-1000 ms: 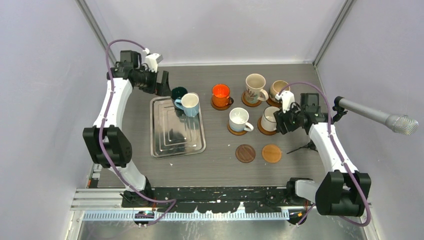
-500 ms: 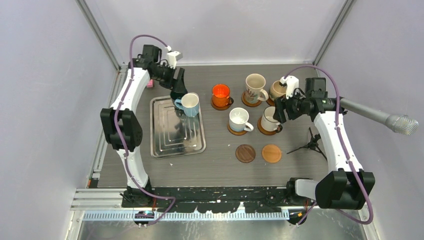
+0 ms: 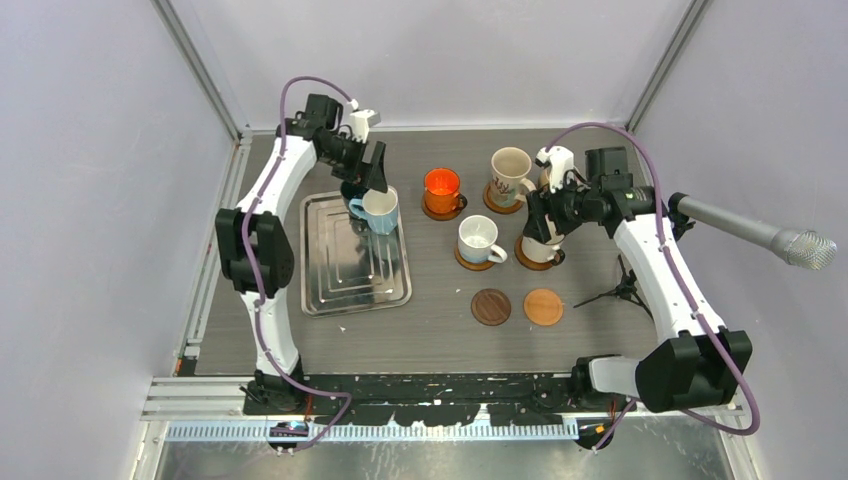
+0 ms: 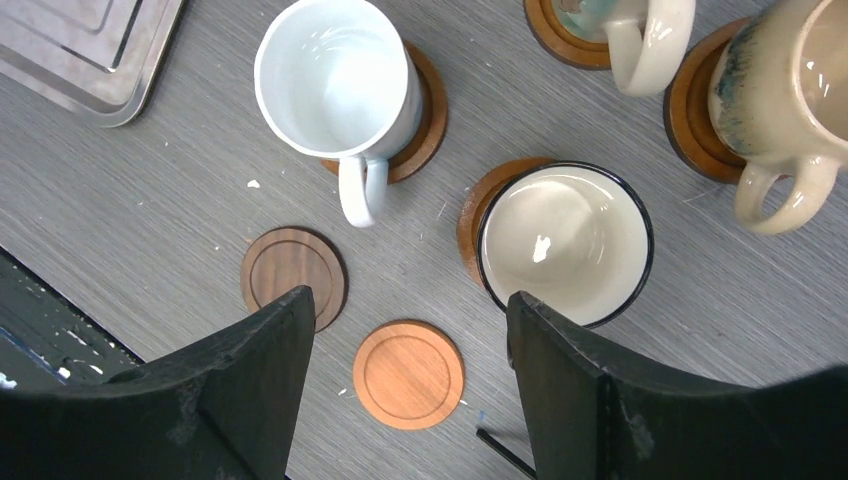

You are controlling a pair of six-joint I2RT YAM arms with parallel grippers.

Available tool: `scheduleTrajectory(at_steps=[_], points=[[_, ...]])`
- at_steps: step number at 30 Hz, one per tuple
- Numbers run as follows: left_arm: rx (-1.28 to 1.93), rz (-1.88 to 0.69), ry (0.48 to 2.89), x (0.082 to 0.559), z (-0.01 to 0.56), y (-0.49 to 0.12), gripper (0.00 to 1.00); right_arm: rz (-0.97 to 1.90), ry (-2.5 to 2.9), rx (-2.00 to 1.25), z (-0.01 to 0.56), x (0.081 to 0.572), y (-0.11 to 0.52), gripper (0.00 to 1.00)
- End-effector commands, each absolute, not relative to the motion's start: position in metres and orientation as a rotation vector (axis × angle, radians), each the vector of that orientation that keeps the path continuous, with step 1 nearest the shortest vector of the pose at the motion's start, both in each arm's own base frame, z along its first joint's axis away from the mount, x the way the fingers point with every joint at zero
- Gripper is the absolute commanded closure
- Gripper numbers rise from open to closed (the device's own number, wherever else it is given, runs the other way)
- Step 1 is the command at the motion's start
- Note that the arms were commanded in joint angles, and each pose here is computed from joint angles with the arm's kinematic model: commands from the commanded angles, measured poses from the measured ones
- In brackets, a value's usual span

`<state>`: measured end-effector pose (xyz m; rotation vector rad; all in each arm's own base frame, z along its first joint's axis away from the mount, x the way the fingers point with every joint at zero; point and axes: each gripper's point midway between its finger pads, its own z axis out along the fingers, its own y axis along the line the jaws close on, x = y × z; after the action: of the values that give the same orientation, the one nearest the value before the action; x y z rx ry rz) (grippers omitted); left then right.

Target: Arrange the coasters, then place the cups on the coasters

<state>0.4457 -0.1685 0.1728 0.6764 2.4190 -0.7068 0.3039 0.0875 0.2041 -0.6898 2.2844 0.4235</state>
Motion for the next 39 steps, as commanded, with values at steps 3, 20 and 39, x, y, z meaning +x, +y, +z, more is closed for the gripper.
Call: scheduleTrajectory(at_steps=[3, 20, 39], points=[[0.642, -0.778, 2.375, 0.432, 0.194, -0.159, 0.16, 0.411, 2.225, -0.688, 0.222, 0.318, 0.095, 0.25], [0.625, -0.555, 2.42, 0.453, 0.176, -0.101, 0.5, 0.421, 2.232, -0.686, 0.22, 0.317, 0.098, 0.25], [0.607, -0.406, 2.484, 0.469, 0.149, -0.106, 0.65, 0.426, 2.246, -0.687, 0.214, 0.313, 0.1, 0.25]])
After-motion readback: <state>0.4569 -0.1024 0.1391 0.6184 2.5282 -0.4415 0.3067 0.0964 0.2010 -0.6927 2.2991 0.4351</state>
